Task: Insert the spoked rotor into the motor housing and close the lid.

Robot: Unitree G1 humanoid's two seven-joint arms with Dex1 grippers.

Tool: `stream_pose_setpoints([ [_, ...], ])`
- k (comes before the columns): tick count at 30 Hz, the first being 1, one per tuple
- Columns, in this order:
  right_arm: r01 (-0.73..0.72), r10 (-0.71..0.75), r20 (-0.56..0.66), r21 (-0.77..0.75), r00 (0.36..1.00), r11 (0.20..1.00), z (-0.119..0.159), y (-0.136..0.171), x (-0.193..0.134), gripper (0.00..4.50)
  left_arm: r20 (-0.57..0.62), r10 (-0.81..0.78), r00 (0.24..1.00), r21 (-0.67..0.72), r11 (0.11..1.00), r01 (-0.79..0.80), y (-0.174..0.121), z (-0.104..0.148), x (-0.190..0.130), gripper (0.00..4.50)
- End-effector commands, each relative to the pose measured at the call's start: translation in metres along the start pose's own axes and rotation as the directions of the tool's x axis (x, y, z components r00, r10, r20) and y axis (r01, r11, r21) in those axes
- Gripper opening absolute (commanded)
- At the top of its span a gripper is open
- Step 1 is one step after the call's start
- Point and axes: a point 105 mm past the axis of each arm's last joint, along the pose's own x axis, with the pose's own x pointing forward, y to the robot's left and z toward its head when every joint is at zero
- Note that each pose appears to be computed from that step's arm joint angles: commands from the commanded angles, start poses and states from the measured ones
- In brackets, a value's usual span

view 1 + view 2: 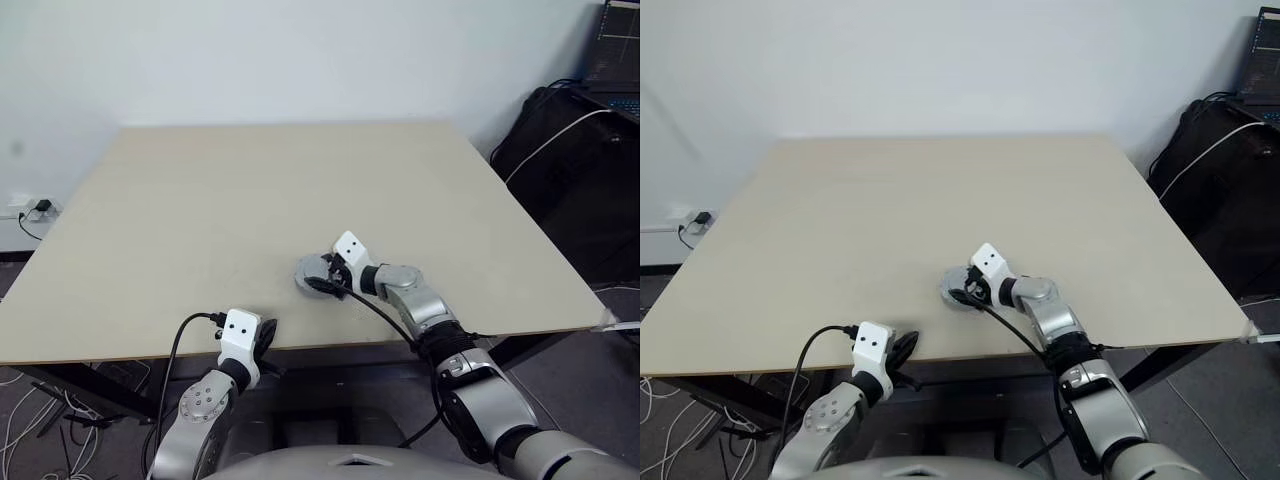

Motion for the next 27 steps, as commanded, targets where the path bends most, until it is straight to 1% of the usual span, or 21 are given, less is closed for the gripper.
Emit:
stream_pose_setpoints([
  [1,0.021,-0.022,-0.021,-0.049,1.0,0.999,0.006,-0.004,0.0,3.29,0.067,-0.018,0.998,0.014,1.0,0.017,-0.005,0.018,0.0,0.0],
  [10,0.069,-0.073,-0.051,-0.064,0.996,0.996,0.005,-0.011,0.001,3.29,0.068,-0.02,0.998,0.015,1.0,0.019,-0.005,0.018,0.001,0.0],
  [14,0.065,-0.07,-0.071,-0.069,0.995,0.995,0.002,-0.011,0.001,3.29,0.067,-0.02,0.998,0.016,1.0,0.019,-0.005,0.018,0.001,0.0],
  [18,0.037,-0.045,-0.117,-0.073,0.992,0.997,-0.005,-0.009,0.0,3.29,0.062,-0.016,0.998,0.022,1.0,0.015,-0.003,0.019,0.003,0.0],
  [24,0.039,-0.046,-0.12,-0.06,0.992,0.997,-0.006,-0.008,0.0,3.29,0.027,0.044,0.999,0.037,0.998,-0.045,0.019,0.026,0.026,0.0],
  [27,0.041,-0.047,-0.116,-0.057,0.992,0.998,-0.005,-0.007,0.001,3.29,0.035,0.061,0.998,0.025,0.998,-0.062,0.033,0.038,0.042,0.0],
])
